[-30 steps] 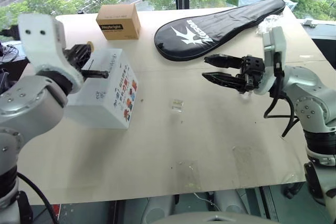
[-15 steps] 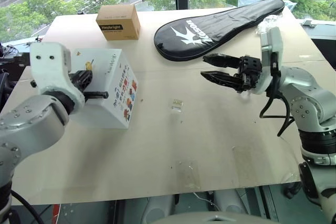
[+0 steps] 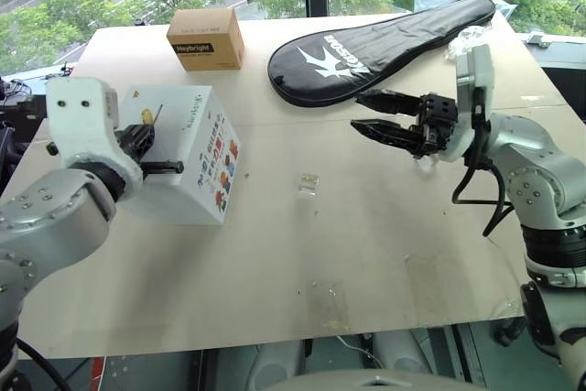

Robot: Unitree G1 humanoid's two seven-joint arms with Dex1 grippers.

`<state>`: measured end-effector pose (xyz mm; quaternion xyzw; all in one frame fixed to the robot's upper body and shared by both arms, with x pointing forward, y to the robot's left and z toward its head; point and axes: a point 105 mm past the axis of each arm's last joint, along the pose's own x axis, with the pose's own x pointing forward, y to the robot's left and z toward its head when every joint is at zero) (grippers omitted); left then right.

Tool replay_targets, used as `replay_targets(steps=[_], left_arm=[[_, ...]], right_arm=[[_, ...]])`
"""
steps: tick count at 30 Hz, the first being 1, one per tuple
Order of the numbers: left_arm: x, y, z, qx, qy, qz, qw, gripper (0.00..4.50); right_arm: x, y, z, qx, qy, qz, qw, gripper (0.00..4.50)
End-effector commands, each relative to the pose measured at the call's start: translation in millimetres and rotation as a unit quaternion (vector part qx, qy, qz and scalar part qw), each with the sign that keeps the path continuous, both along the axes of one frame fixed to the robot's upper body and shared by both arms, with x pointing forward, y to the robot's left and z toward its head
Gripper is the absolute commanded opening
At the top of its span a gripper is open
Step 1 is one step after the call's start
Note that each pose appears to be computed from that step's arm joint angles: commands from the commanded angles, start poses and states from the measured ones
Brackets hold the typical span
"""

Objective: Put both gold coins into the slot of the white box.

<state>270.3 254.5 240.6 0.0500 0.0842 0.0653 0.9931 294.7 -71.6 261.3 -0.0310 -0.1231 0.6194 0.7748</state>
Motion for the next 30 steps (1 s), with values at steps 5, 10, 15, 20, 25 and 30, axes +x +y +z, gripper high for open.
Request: replay_targets(steps=[5, 10, 15, 20, 25, 30], left_arm=[[0.4, -3.1, 4.9, 0.006, -0.006, -0.008, 1.000, 0.00], [-0.7, 2.4, 2.4, 0.008, -0.002, 0.004, 1.000, 0.00], [-2.0, 4.8, 2.0, 0.009, -0.003, 0.013, 1.000, 0.00], [-2.1, 2.9, 1.1, 0.007, -0.004, 0.014, 1.000, 0.00], [-3.2, 4.1, -2.6, 0.010, 0.003, 0.017, 1.000, 0.00], [-2.6, 0.5, -4.5, 0.007, 0.006, 0.010, 1.000, 0.00]], right_arm=[[-7.2, 0.2, 17.3, 0.013, -0.035, -0.001, 0.999, 2.23], [-4.7, -2.2, 16.1, 0.011, -0.034, -0.007, 0.999, 2.23], [-3.9, -3.2, 14.7, 0.011, -0.033, -0.008, 0.999, 2.23], [-3.9, -2.9, 14.4, 0.011, -0.033, -0.008, 0.999, 2.23], [-4.1, -2.0, 14.2, 0.010, -0.032, -0.006, 0.999, 2.23], [-3.9, -1.9, 14.3, 0.011, -0.032, -0.008, 0.999, 2.23]])
